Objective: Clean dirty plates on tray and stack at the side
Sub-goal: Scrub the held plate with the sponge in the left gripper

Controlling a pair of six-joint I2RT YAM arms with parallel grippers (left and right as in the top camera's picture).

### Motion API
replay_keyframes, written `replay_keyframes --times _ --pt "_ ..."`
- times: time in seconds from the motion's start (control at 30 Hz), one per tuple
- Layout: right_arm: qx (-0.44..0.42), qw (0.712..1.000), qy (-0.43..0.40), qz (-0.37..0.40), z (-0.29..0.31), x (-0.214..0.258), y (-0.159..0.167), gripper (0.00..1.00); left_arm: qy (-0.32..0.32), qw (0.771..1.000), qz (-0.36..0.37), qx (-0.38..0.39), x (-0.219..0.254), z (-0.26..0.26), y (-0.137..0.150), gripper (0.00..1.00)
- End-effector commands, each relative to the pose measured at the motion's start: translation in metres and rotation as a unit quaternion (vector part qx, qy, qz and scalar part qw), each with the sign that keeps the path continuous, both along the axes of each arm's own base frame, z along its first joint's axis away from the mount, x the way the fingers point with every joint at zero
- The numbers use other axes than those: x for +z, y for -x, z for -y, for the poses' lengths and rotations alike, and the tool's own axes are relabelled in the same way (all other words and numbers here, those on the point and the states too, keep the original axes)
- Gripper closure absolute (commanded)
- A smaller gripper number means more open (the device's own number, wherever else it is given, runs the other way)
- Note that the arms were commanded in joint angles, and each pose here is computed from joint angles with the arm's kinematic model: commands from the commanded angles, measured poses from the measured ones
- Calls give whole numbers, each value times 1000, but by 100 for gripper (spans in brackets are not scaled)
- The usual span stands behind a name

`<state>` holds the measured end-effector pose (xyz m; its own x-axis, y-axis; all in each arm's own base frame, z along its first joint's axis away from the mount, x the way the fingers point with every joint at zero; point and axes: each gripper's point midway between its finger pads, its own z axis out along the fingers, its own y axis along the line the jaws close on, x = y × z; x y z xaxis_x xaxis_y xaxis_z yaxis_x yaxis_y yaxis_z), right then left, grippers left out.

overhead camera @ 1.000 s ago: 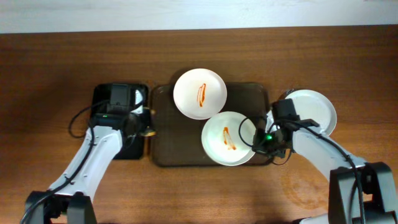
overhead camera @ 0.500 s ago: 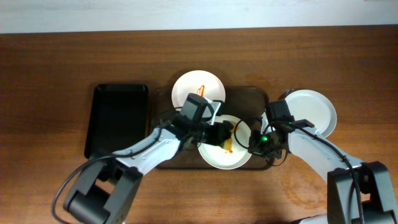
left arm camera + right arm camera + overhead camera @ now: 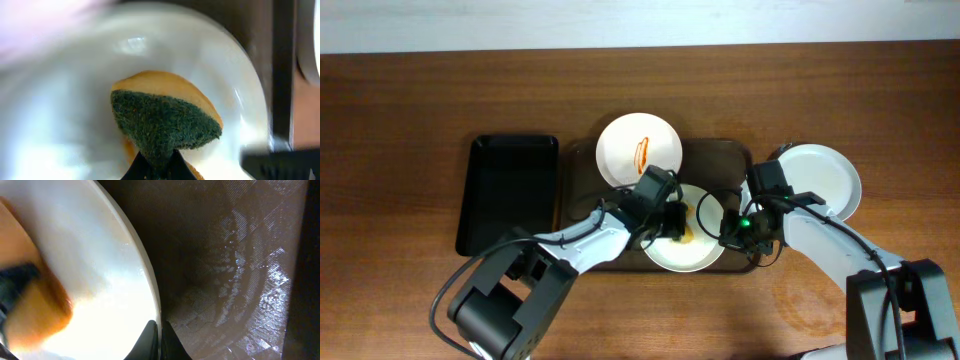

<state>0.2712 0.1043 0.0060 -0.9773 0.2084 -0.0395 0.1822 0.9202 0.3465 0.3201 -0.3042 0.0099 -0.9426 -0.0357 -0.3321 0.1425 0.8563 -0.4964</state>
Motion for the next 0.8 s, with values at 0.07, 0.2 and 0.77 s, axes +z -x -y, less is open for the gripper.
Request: replay_keyframes --times 0.07,0.2,0.77 --pt "6 1000 15 -2 2 -2 4 96 -50 999 -8 15 -9 -37 -16 100" --pt "6 1000 15 -2 2 -2 4 96 96 968 -85 -215 15 10 59 100" --pt "6 1000 15 -2 2 -2 4 96 -66 995 26 -74 -9 -44 -18 100"
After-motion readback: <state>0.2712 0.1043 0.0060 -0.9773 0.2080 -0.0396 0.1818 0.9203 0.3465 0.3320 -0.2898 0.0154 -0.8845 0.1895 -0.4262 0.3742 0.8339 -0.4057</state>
